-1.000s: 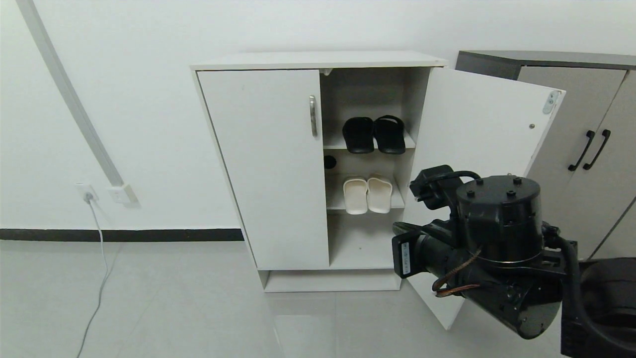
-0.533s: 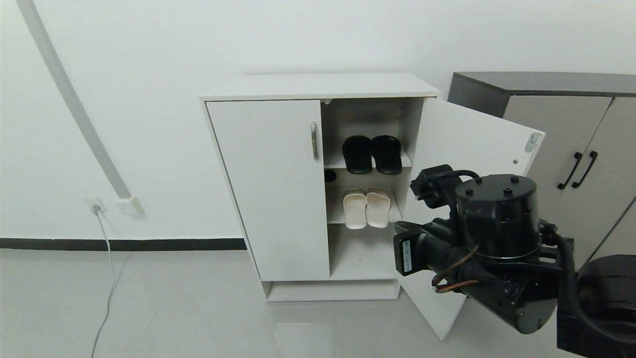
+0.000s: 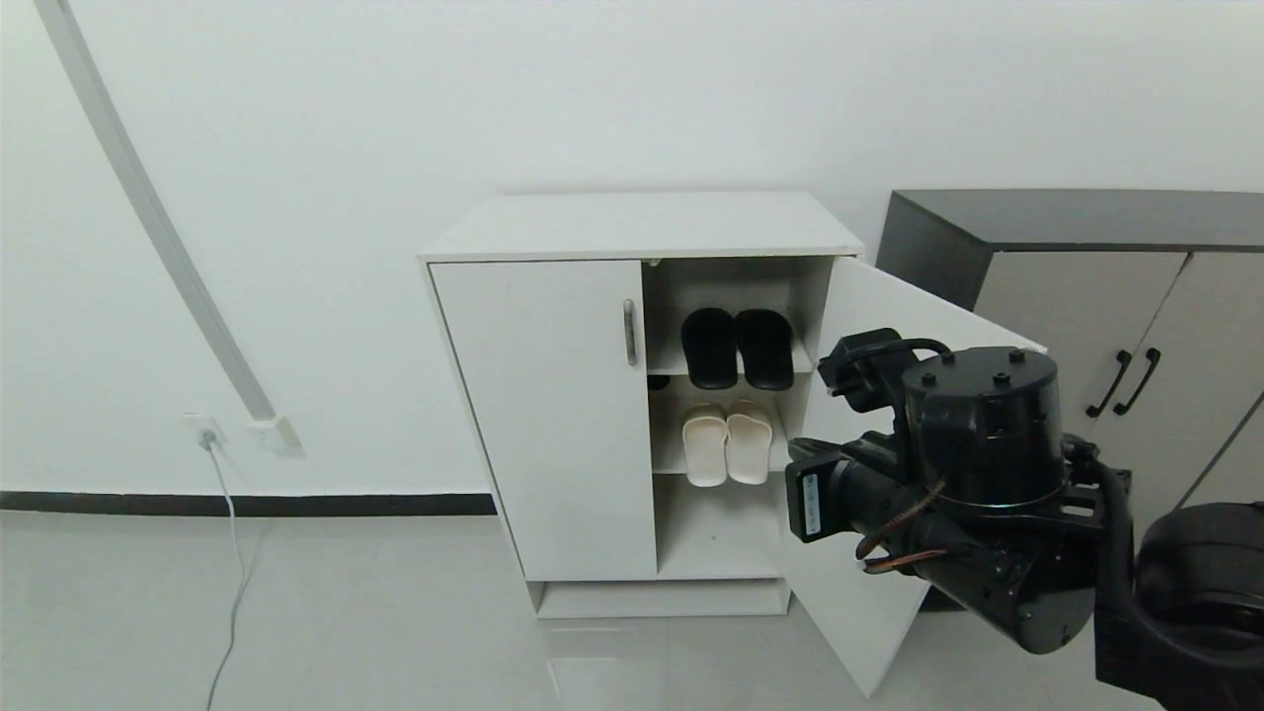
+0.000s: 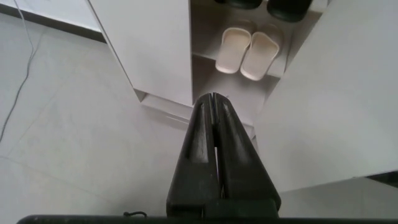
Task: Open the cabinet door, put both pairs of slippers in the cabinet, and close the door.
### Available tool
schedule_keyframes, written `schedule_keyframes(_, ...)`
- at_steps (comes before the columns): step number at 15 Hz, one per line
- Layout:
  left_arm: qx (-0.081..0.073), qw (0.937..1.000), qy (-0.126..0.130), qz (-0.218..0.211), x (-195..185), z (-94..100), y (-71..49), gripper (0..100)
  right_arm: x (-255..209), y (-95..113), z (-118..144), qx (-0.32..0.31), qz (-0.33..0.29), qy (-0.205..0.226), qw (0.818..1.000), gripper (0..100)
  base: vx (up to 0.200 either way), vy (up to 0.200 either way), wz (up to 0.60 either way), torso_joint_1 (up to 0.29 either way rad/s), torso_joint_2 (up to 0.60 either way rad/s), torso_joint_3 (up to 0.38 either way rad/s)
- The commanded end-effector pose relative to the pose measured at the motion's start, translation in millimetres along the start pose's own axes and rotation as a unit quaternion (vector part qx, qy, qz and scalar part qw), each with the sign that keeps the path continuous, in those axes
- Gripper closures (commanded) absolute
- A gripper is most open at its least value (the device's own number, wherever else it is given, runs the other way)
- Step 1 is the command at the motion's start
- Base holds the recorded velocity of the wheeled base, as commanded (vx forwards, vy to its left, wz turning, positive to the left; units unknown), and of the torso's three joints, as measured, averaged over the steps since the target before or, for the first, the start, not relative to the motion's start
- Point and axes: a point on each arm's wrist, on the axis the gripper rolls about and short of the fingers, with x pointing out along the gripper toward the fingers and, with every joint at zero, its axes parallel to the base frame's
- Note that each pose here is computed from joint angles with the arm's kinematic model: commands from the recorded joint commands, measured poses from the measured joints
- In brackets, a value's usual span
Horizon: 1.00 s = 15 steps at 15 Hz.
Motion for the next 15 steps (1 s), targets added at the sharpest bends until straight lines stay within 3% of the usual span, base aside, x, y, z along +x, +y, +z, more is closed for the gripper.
schedule_keyframes(1, 0.000, 1.0000, 0.000, 0.000, 0.0, -0.1, 0.0, 100, 0.7, 0.5, -1.2, -0.001, 0.000, 0.002, 1.000, 100, 0.000, 0.000, 0.00, 0.183, -0.49, -0.334)
schedule_keyframes(15, 0.000, 1.0000, 0.000, 0.000, 0.0, -0.1, 0.0, 100, 7.6, -1.8, -7.0, -0.005, -0.008, 0.013, 1.000, 100, 0.000, 0.000, 0.00, 0.217, -0.54, -0.325)
